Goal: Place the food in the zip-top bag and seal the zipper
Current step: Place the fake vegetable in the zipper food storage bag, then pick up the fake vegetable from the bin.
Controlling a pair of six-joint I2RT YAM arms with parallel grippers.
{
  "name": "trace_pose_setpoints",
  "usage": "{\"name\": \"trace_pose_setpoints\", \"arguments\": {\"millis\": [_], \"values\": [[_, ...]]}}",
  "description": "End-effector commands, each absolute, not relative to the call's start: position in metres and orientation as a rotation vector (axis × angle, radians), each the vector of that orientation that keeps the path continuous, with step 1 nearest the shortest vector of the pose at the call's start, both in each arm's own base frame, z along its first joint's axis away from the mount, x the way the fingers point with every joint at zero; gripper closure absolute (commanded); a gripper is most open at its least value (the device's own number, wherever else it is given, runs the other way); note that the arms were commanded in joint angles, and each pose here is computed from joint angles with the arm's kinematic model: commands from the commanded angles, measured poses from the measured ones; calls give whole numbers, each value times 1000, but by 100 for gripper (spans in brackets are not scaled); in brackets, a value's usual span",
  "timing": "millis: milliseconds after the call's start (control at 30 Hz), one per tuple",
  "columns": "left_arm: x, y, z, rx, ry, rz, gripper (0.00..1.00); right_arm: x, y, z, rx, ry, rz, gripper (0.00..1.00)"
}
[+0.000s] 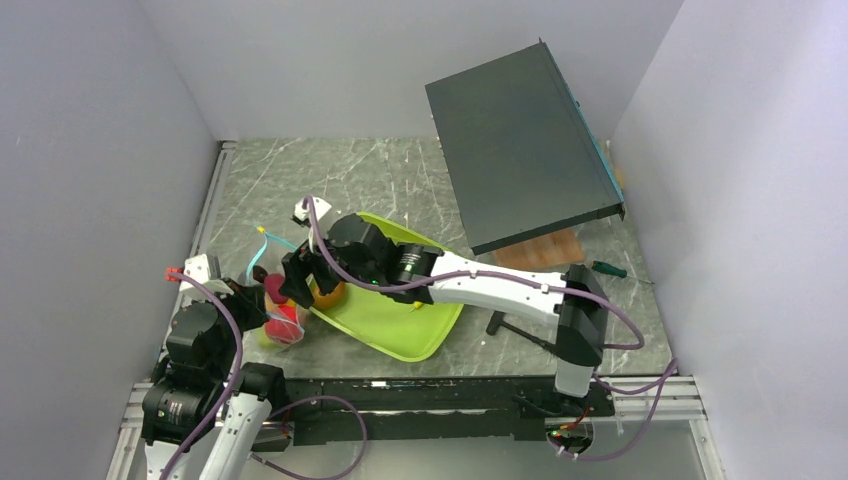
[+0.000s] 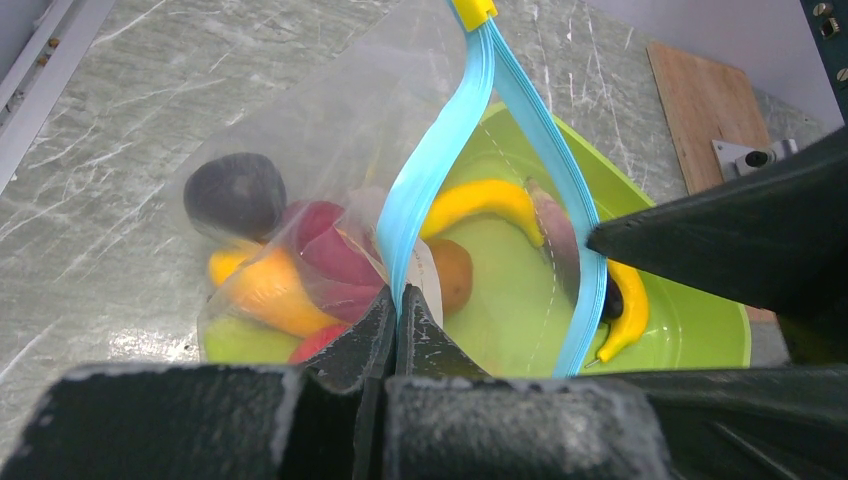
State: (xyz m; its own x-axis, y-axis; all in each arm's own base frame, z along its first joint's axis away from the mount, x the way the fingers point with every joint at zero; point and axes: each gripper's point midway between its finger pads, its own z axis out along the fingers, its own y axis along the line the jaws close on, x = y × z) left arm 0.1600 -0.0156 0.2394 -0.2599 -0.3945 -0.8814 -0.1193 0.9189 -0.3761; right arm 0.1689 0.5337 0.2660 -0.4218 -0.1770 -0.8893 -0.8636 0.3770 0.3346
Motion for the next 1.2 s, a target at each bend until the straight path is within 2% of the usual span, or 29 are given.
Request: {"name": "trace_pose_setpoints", "arguments": {"millis": [0,333,467,667,800,1167], "values": [[165,-16,250,-377,1791,-279,100,168,503,326,-851,1695,1095,20],[165,-17,251,-366,1783,-284,100,206,422,326,-632,1666,902,17],[165,-16,251,-372,1783,-282,100,223,409,289,-606,1759,904,17],[166,-16,250,-372,1792,-278,100,230,433,238,-608,1914,979,16],[166,-16,249,-373,1798,-276,100,227,458,213,-629,1968,1067,11],[166,-15,249,-378,1796,-275,100,235,507,134,-721,2099,1096,7]]}}
